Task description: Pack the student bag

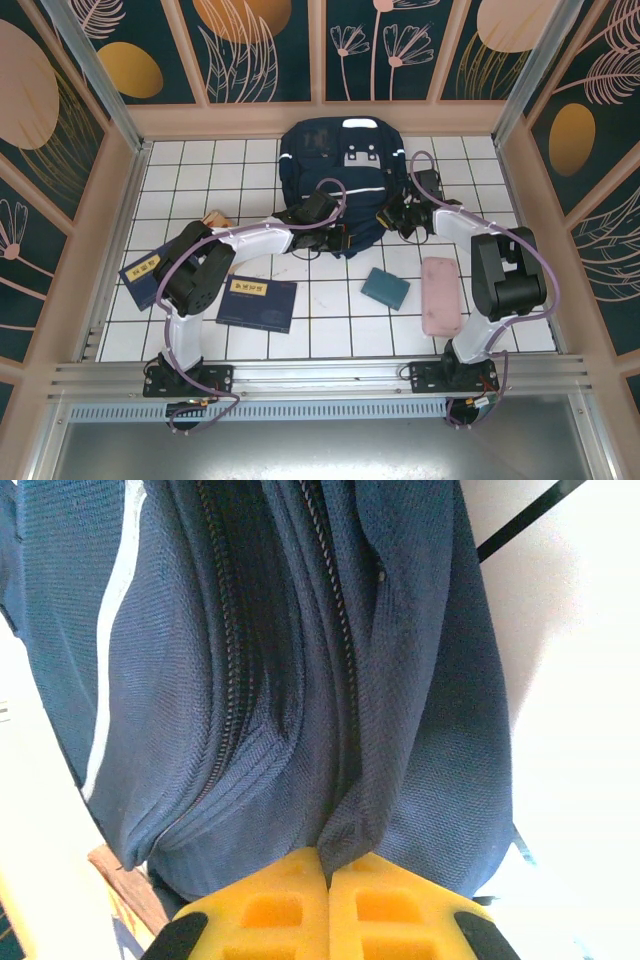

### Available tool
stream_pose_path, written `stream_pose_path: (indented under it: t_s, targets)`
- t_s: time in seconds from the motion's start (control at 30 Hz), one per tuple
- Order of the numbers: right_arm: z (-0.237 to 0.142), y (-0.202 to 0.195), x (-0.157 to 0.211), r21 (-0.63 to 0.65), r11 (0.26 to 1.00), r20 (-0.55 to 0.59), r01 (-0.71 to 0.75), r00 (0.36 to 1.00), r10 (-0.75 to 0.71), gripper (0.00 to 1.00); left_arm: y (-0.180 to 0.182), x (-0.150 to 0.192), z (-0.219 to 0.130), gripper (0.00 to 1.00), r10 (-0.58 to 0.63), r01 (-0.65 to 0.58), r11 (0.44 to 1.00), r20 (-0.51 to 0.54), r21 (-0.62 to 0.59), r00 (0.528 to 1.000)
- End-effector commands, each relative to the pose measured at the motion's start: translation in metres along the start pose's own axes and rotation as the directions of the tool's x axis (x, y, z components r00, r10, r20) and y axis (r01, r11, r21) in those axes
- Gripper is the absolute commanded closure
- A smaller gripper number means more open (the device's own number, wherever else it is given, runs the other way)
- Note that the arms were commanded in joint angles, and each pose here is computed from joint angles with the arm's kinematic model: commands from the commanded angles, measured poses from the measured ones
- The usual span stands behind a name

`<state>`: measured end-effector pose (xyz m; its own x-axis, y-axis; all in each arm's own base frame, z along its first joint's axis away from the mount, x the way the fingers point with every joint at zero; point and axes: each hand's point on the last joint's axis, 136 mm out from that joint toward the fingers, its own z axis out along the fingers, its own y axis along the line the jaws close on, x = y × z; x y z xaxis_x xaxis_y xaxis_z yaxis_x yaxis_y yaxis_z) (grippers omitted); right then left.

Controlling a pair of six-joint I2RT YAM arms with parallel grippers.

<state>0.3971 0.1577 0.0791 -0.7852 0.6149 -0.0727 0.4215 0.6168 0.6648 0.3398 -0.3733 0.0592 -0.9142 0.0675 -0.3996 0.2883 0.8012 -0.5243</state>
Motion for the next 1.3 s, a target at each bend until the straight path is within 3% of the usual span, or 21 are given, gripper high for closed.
stream_pose_path:
  t_s: [0.0, 0.2, 0.37, 0.5, 0.63, 0.7, 0.77, 0.87, 0.93, 1.07, 1.27]
  targets:
    - [-0.028, 0.018, -0.032, 0.021, 0.998, 0.161, 0.066, 0.985, -0.068, 1.0, 0.01, 0.001, -0.019, 1.0, 0.025, -0.023, 0.997, 0.018, -0.078, 1.0]
    - [-0.052, 0.014, -0.071, 0.099, 0.992, 0.309, 0.084, 0.944, -0.111, 1.0, 0.035, 0.002, -0.051, 1.0, 0.071, -0.057, 0.972, 0.051, -0.229, 0.996]
    - [-0.065, 0.014, -0.096, 0.109, 0.991, 0.37, 0.075, 0.922, -0.11, 1.0, 0.055, -0.005, -0.072, 1.0, 0.067, -0.039, 0.955, 0.086, -0.295, 0.994]
    - [-0.068, 0.016, -0.106, 0.106, 0.991, 0.381, 0.082, 0.917, -0.116, 1.0, 0.061, -0.014, -0.082, 1.0, 0.061, -0.027, 0.958, 0.109, -0.286, 0.992]
    - [-0.061, 0.038, -0.092, 0.01, 0.984, 0.3, 0.178, 0.938, -0.173, 1.0, 0.044, -0.024, -0.083, 1.0, 0.102, -0.076, 0.973, 0.114, -0.218, 0.988]
    - [-0.06, 0.045, -0.08, -0.019, 0.977, 0.263, 0.214, 0.943, -0.202, 0.91, 0.036, -0.027, -0.081, 1.0, 0.112, -0.089, 0.979, 0.12, -0.184, 0.986]
    - [-0.059, 0.046, -0.069, -0.029, 0.971, 0.232, 0.237, 0.947, -0.224, 0.9, 0.025, -0.027, -0.077, 1.0, 0.114, -0.101, 0.988, 0.11, -0.118, 0.987]
    - [-0.055, 0.049, -0.052, -0.059, 0.964, 0.183, 0.258, 0.952, -0.244, 0.94, 0.001, -0.023, -0.068, 0.87, 0.097, -0.097, 0.995, 0.105, -0.001, 0.99]
    - [-0.053, 0.054, -0.042, -0.084, 0.958, 0.157, 0.274, 0.953, -0.259, 0.96, -0.017, -0.017, -0.061, 0.75, 0.115, -0.118, 0.993, 0.105, 0.024, 0.988]
    - [-0.058, 0.07, -0.034, -0.139, 0.943, 0.155, 0.304, 0.947, -0.282, 0.98, -0.028, -0.008, -0.049, 0.63, 0.073, -0.079, 0.995, 0.097, 0.056, 0.993]
    - [-0.07, 0.089, -0.034, -0.183, 0.928, 0.166, 0.324, 0.941, -0.295, 0.98, -0.02, 0.004, -0.032, 0.58, 0.038, -0.042, 0.997, 0.059, 0.065, 0.998]
